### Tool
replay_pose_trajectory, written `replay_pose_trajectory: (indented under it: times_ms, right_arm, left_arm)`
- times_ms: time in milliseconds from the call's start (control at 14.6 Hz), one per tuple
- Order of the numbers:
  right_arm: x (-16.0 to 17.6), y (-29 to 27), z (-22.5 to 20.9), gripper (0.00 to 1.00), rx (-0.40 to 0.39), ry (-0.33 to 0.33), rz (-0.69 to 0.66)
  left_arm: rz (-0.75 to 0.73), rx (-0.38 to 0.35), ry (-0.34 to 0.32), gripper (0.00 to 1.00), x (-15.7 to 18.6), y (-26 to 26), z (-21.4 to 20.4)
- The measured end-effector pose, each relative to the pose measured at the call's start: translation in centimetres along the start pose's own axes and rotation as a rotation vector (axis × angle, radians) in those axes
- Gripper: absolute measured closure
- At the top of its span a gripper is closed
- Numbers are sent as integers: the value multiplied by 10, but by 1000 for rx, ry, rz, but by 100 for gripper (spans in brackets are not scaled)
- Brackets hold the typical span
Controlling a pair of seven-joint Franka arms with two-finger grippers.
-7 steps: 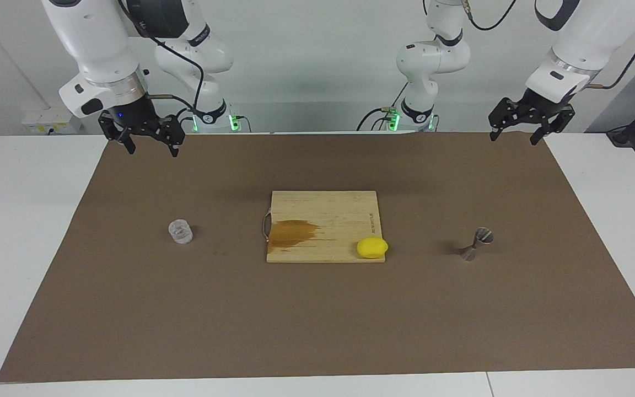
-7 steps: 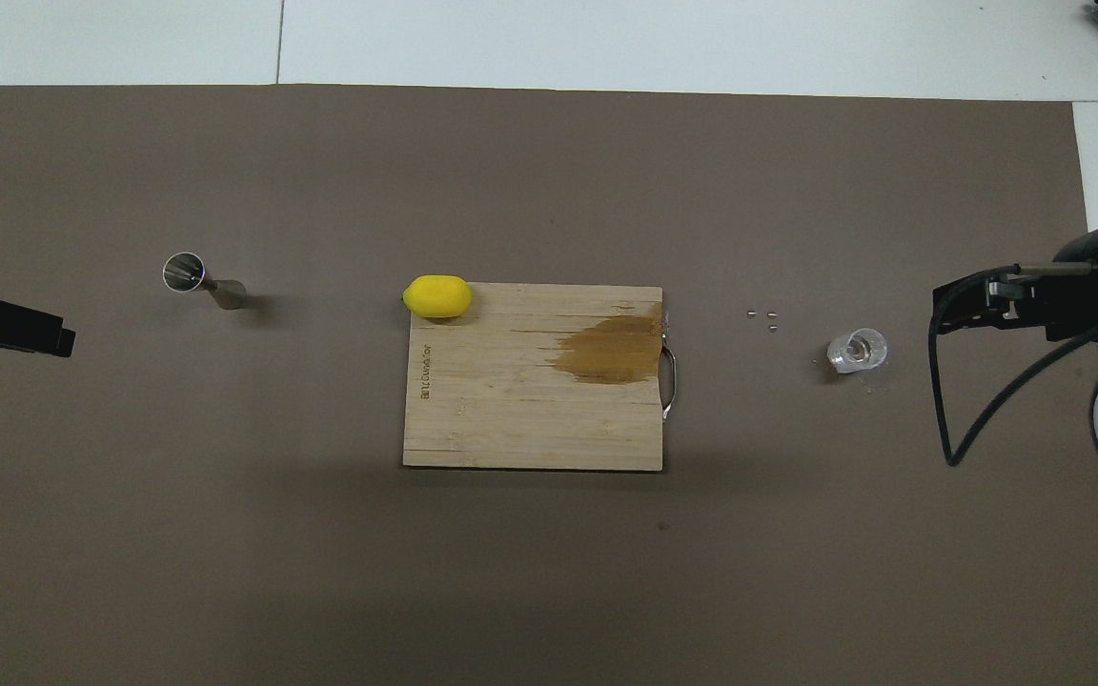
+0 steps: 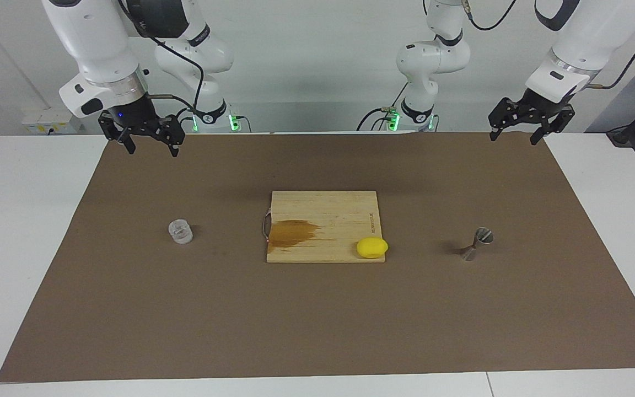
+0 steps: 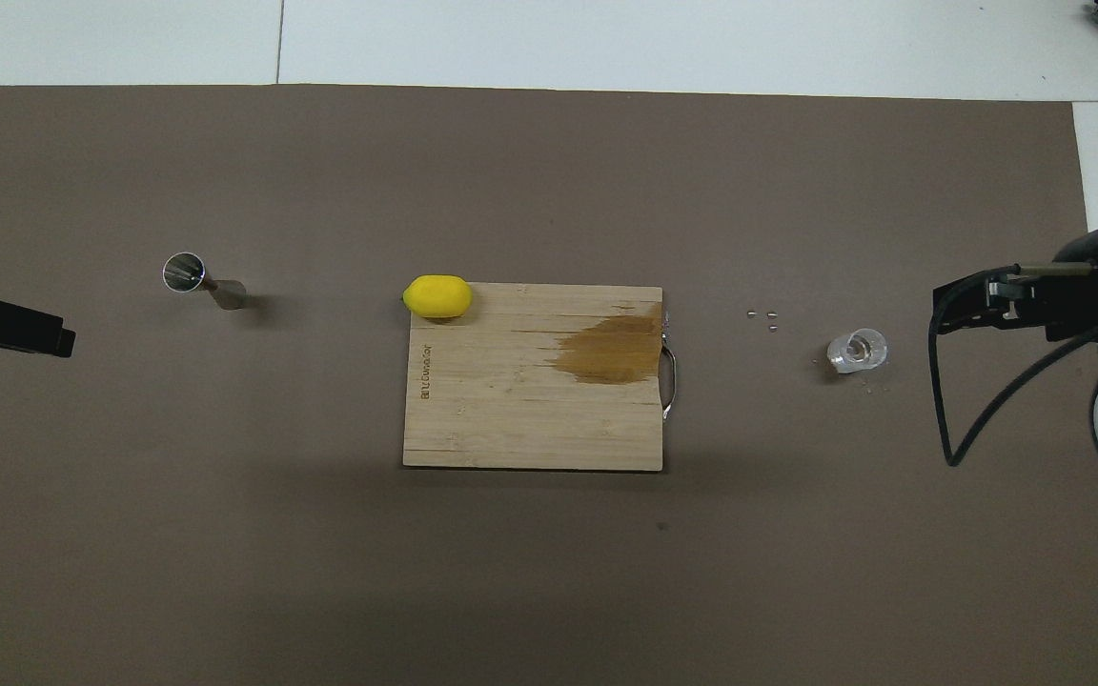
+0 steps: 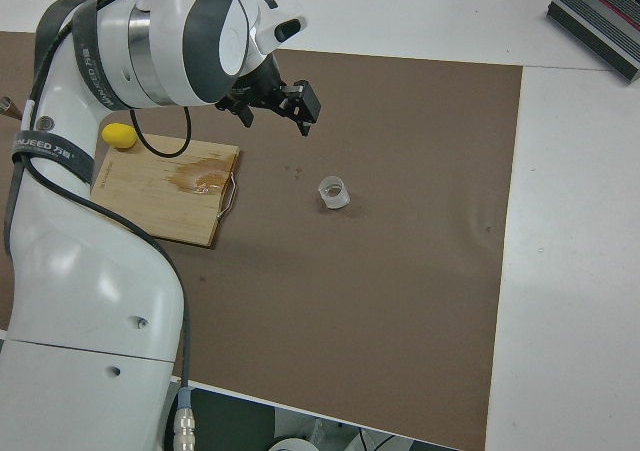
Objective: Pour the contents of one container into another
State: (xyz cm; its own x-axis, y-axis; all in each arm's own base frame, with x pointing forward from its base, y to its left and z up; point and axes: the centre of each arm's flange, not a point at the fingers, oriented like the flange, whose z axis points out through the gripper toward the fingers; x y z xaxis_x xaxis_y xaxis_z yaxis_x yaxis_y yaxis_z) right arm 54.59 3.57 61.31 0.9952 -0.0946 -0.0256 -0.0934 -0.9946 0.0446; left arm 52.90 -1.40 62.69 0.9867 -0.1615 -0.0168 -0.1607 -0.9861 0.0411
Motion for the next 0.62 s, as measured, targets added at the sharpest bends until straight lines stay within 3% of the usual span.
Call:
replay_pose_trajectory:
  times_ms: [343, 480, 617]
  right_arm:
    - [1, 6, 0, 0, 0, 0, 10]
    - [1, 8, 0, 0, 0, -1, 15]
    - [1, 8, 0, 0, 0, -1, 15]
  left_arm:
    - [-148, 0, 46, 0, 12, -26, 43]
    - [-272, -79, 25, 0, 15, -60, 67]
    - [-468, -207, 11, 0, 15, -101, 96]
